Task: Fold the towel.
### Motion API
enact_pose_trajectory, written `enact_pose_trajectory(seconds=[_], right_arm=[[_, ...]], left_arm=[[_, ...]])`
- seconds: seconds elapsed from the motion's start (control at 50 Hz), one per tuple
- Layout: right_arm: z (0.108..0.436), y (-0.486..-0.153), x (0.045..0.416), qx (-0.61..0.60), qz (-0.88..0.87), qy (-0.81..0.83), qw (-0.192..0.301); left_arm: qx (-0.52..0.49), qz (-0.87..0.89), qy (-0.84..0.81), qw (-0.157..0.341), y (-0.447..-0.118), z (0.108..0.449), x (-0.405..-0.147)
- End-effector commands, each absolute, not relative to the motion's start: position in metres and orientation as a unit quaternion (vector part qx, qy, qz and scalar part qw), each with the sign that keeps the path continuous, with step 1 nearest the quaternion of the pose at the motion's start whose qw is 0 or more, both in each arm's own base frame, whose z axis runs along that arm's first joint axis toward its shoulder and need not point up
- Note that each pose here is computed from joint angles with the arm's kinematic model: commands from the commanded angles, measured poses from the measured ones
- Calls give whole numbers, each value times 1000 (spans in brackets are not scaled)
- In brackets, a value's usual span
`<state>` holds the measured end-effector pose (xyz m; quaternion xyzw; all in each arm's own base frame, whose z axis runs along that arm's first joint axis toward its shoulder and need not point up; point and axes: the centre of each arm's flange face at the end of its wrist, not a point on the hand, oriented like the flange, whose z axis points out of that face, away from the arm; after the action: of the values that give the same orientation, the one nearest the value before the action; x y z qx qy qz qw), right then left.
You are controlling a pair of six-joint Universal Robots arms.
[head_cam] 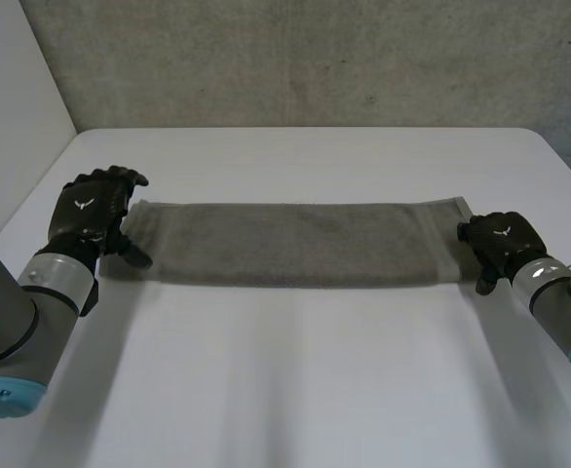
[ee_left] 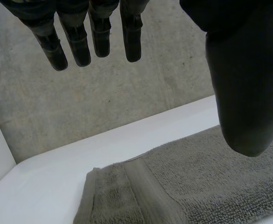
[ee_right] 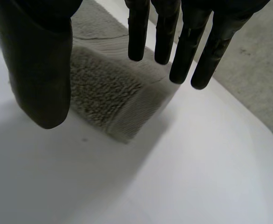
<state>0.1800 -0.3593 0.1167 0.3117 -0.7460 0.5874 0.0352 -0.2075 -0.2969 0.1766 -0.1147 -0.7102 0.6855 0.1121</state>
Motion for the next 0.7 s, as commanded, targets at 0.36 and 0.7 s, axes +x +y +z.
enact_pose_trajectory(seconds=[0.36, 0.7], right_arm=[[104, -375, 174, 303, 602, -737, 43], [113, -387, 139, 273, 594, -753, 67]], left_arm=[[-104, 690, -706, 121, -291, 171, -204], [-101, 690, -707, 118, -292, 171, -202]])
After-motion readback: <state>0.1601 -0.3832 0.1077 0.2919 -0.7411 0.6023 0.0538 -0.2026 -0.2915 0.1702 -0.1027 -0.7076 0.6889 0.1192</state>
